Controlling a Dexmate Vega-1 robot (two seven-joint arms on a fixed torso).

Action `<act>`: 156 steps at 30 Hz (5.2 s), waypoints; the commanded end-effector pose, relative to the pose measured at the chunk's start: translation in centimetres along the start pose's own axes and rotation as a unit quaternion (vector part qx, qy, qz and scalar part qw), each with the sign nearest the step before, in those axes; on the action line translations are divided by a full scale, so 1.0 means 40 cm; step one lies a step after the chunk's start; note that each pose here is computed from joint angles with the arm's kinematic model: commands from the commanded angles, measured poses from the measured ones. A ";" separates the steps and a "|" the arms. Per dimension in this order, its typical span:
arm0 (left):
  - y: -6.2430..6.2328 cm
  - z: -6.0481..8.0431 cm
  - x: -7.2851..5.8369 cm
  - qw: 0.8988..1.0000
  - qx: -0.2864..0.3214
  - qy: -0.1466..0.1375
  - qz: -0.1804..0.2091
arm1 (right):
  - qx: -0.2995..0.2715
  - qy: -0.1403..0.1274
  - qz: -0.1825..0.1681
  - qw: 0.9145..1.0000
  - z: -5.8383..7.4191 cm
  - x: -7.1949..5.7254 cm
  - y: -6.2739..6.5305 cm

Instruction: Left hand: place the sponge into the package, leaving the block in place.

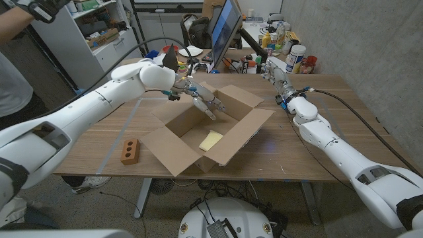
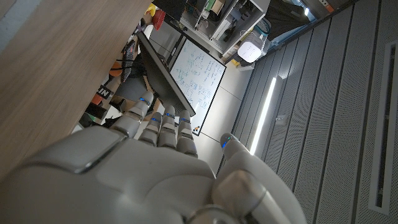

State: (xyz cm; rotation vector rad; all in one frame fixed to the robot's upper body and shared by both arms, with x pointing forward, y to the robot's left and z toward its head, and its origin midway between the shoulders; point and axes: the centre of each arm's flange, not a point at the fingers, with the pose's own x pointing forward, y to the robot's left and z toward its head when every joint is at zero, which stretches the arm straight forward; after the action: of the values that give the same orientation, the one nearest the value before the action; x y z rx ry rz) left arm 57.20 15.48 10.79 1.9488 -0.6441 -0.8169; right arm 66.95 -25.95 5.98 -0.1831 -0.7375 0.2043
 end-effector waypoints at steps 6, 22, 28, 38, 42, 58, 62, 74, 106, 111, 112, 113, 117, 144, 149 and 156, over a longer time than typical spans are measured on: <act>0.027 -0.004 -0.028 0.999 0.010 0.009 0.041 | 0.001 -0.002 -0.001 1.000 0.006 0.002 0.000; 0.052 -0.006 -0.052 0.996 0.009 0.017 0.084 | 0.000 -0.006 -0.001 1.000 0.006 -0.005 -0.003; 0.064 -0.007 -0.068 0.994 0.006 0.017 0.106 | 0.000 -0.007 -0.001 1.000 0.009 -0.005 -0.005; 0.072 -0.015 -0.082 0.991 0.001 0.016 0.135 | 0.002 -0.005 -0.002 1.000 0.006 -0.003 -0.006; 0.077 -0.019 -0.090 0.989 -0.005 0.015 0.148 | 0.003 -0.006 -0.001 1.000 0.004 0.001 -0.005; 0.085 -0.025 -0.118 0.981 -0.006 0.031 0.190 | 0.000 -0.006 0.003 1.000 0.009 0.010 -0.003; 0.081 -0.031 -0.133 0.976 -0.015 0.030 0.216 | -0.003 -0.008 0.005 1.000 0.011 0.009 -0.004; 0.083 -0.032 -0.148 0.970 -0.020 0.035 0.239 | -0.001 -0.009 0.004 1.000 0.011 0.005 -0.007; 0.093 -0.083 -0.196 0.948 -0.097 0.037 0.300 | -0.001 -0.014 -0.004 1.000 0.033 -0.026 0.027; 0.093 -0.086 -0.201 0.946 -0.105 0.035 0.306 | -0.002 -0.013 -0.006 1.000 0.037 -0.036 0.030; 0.093 -0.087 -0.202 0.945 -0.109 0.034 0.305 | -0.003 -0.014 -0.005 1.000 0.037 -0.037 0.031; 0.094 -0.089 -0.203 0.946 -0.115 0.034 0.302 | -0.001 -0.013 -0.006 1.000 0.036 -0.040 0.032; 0.094 -0.091 -0.207 0.945 -0.118 0.035 0.304 | 0.000 -0.014 -0.009 1.000 0.036 -0.048 0.036; 0.075 -0.085 -0.249 0.930 -0.167 0.007 0.327 | -0.006 -0.017 -0.024 1.000 0.066 -0.128 0.077; 0.069 -0.095 -0.253 0.928 -0.173 0.009 0.329 | -0.013 -0.018 -0.019 1.000 0.066 -0.137 0.088; 0.061 -0.115 -0.246 0.926 -0.180 0.015 0.333 | -0.007 -0.016 -0.018 1.000 0.058 -0.156 0.099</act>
State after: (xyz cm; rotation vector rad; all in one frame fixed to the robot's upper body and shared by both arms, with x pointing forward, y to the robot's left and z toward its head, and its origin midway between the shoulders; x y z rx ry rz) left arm 53.37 23.09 17.60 1.2932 -0.9944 -0.4462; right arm 61.28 -23.89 3.71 -0.1875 -0.7742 0.1670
